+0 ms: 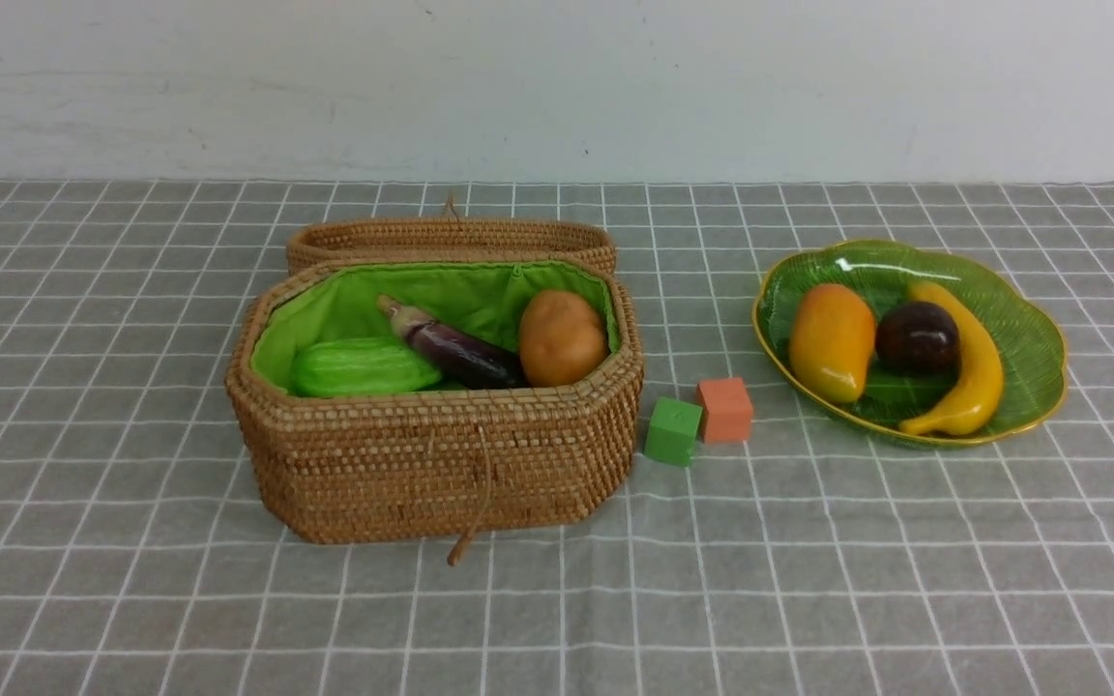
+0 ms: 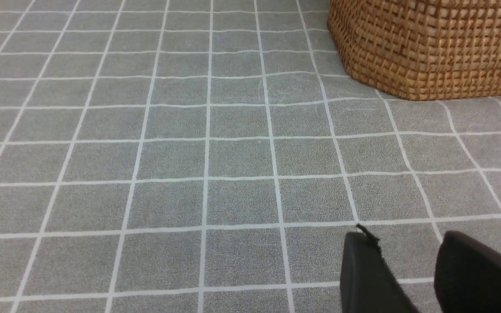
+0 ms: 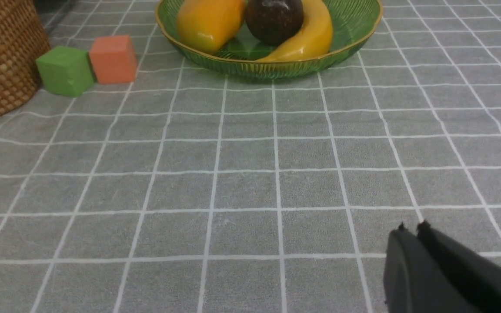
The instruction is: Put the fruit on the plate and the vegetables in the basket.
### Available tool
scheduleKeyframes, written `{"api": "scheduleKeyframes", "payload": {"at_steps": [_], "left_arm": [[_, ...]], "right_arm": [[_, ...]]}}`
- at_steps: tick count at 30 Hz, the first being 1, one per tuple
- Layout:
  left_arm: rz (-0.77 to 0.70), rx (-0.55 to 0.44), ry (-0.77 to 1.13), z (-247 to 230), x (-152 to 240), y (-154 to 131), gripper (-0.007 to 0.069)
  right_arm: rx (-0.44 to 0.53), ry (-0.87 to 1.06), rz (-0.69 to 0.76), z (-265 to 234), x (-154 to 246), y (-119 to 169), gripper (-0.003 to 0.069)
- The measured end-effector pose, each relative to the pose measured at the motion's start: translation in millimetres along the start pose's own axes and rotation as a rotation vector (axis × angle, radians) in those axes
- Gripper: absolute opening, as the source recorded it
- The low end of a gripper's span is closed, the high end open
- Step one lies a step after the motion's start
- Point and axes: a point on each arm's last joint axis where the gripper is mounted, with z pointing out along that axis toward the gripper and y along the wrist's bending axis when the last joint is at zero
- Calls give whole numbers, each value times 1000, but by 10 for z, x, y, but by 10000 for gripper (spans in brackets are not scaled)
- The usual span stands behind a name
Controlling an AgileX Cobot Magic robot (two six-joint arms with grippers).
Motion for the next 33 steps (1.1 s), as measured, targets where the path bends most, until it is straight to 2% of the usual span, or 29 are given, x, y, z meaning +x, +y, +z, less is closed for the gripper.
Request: {"api": "scheduleKeyframes", "payload": {"at_steps": [33], "left_arm": [[1,0,0,0,0,0,238]], "right_arm": [[0,0,0,0,0,0,52]]}}
